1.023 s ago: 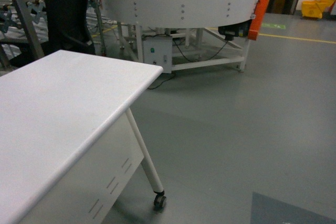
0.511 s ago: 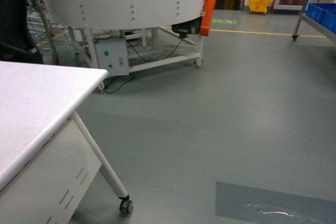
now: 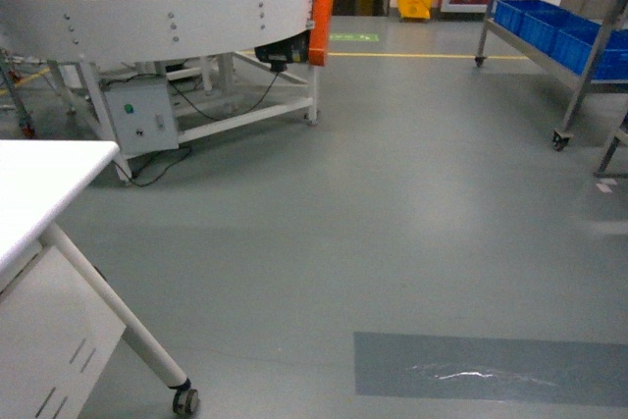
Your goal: Pick red block from blue box to shelf
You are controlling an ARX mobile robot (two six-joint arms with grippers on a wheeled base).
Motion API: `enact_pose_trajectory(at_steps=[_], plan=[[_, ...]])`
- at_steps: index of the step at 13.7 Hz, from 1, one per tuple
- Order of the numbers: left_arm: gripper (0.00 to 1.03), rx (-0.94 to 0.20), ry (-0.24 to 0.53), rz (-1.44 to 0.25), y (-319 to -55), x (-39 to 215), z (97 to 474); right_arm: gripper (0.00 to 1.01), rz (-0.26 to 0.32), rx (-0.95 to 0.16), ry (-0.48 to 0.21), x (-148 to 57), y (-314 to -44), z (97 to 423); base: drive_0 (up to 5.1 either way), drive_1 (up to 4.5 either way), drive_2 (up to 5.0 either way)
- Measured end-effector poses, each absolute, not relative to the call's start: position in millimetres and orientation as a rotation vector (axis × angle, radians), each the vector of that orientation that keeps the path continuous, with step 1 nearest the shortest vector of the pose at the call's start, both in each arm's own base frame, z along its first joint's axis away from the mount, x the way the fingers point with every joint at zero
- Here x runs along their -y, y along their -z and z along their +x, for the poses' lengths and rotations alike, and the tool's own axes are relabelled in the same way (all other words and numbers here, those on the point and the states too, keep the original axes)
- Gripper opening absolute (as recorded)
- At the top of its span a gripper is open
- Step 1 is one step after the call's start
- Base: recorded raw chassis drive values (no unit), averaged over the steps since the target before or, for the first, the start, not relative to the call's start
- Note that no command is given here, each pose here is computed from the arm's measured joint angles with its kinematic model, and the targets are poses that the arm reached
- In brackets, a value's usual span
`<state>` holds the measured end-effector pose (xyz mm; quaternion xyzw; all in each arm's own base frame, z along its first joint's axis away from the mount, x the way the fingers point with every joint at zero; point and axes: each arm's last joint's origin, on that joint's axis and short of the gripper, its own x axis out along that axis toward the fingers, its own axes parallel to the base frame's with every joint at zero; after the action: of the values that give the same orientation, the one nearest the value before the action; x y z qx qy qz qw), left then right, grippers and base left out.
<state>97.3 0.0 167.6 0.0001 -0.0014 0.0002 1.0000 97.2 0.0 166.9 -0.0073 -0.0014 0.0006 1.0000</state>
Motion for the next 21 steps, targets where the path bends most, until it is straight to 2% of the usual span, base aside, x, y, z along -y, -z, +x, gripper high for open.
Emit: enact_pose_trajectory(at_steps=[5,21], plan=[[0.98,0.003,0.000,0.000,-167.6,0.0,97.3,0.28,-0.015,0.003,-0.001,0.0,-166.9,97.2,-1.2,-1.20,-1.2],[0.98,0.002,0.000,0.000,-167.6,0.1,97.3,0.28,-0.015,0.004,0.000,0.0,-167.0,97.2,0.4,3.87,-4.0]])
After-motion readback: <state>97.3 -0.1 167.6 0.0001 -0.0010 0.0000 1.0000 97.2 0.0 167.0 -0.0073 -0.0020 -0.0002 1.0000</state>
